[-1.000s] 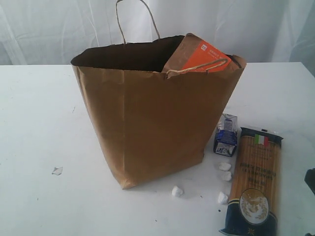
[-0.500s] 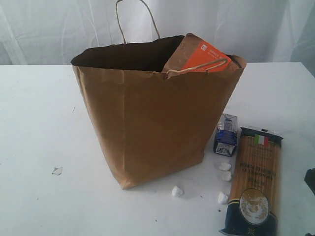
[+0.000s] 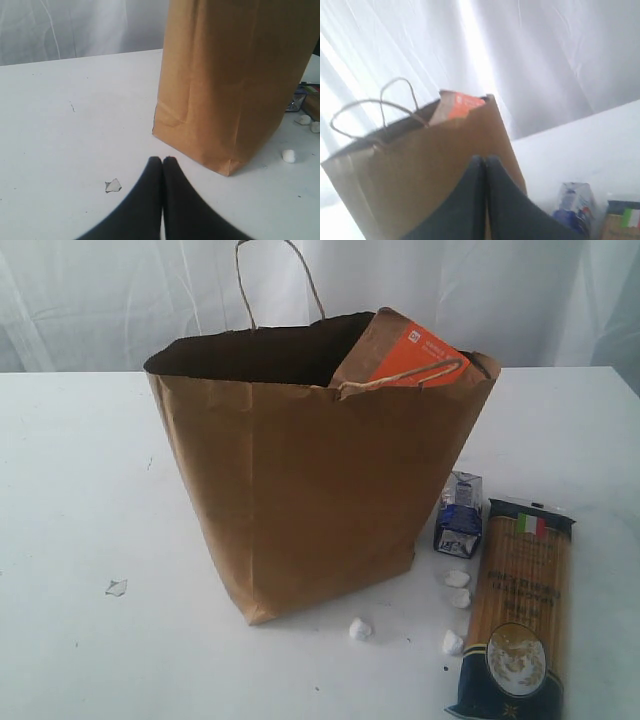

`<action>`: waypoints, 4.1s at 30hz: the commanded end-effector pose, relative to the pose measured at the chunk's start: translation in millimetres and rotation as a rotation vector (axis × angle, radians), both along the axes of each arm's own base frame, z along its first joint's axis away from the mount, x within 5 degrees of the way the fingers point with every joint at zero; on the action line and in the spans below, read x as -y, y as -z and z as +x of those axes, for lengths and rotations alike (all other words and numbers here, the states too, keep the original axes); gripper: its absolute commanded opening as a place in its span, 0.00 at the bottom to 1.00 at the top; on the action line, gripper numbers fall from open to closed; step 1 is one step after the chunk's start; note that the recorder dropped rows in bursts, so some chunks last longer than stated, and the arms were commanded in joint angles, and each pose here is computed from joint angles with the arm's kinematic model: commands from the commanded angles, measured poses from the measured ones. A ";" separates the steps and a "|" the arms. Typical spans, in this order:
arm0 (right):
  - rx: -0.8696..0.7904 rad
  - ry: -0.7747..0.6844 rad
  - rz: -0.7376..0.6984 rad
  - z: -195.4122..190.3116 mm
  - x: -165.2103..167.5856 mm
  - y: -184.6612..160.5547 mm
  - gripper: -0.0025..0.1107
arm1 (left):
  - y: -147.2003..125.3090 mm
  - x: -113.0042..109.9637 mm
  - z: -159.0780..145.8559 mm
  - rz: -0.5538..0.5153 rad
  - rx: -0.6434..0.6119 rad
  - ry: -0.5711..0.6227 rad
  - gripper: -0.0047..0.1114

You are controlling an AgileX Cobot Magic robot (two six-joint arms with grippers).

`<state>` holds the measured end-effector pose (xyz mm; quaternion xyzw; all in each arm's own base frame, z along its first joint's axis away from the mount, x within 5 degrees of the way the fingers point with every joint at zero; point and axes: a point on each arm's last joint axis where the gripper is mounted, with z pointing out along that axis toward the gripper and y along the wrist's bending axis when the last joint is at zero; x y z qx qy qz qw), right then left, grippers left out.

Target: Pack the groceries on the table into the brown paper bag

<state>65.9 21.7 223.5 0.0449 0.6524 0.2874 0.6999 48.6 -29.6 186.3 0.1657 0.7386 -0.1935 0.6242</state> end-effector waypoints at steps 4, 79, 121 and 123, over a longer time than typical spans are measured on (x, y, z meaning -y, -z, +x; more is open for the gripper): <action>0.034 -0.007 0.097 -1.1 1.0 -5.0 0.02 | 1.2 0.0 -0.4 0.000 -0.003 0.001 0.04; -1.003 -0.361 -0.912 216.2 -92.5 92.5 0.37 | 1.2 0.0 -0.4 0.000 -0.003 0.001 0.04; -0.860 -0.303 -0.793 125.9 -59.1 13.9 0.03 | 1.2 0.0 -0.4 0.000 -0.003 0.001 0.04; -0.820 -0.296 -0.779 118.2 -56.5 1.3 0.03 | 1.2 0.0 -0.4 0.000 -0.003 0.001 0.04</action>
